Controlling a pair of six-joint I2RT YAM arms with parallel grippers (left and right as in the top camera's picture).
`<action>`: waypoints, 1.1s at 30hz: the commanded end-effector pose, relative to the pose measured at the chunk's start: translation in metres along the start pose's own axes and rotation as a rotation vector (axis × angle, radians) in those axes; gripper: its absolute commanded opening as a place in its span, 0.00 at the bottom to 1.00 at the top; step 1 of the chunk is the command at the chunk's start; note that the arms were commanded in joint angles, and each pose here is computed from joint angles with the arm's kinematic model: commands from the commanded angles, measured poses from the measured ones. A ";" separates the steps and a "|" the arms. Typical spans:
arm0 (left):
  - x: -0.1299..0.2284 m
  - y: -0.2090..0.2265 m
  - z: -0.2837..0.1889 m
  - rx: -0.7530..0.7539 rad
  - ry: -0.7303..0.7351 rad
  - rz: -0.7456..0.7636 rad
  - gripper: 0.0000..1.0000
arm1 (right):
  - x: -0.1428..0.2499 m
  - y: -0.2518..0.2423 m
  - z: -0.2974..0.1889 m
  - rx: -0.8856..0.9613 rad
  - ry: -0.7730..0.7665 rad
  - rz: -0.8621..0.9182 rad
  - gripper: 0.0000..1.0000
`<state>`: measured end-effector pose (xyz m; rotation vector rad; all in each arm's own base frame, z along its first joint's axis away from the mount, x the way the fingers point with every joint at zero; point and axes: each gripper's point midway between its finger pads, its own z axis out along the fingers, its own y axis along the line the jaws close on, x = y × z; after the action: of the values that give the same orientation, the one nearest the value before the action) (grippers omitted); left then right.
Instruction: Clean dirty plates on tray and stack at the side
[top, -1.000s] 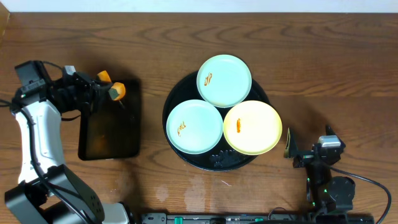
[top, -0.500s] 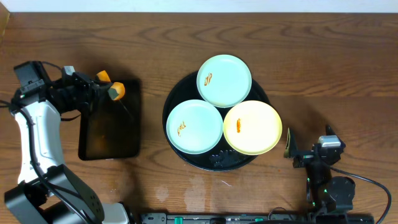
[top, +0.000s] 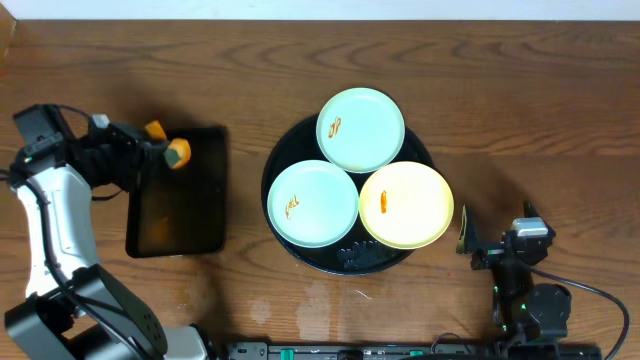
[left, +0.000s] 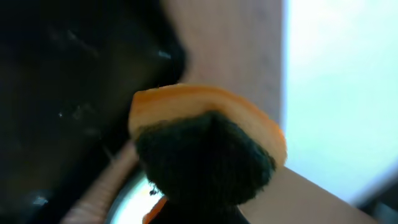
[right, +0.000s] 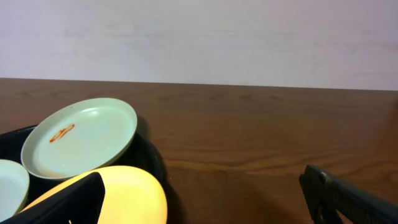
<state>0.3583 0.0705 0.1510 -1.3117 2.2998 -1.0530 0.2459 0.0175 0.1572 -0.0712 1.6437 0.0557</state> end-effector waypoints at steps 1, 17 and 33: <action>0.000 0.046 0.020 -0.167 -0.023 -0.001 0.08 | 0.000 -0.002 0.000 0.007 0.000 -0.007 0.99; -0.013 -0.043 -0.036 -0.061 -0.231 0.271 0.07 | 0.000 -0.002 0.000 0.007 0.000 -0.007 0.99; -0.002 0.016 0.023 -0.271 -0.021 0.246 0.08 | 0.000 -0.002 0.000 0.007 0.000 -0.007 0.99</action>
<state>0.3328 0.0625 0.0613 -1.2626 2.7046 -0.5712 0.2459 0.0174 0.1572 -0.0710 1.6437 0.0554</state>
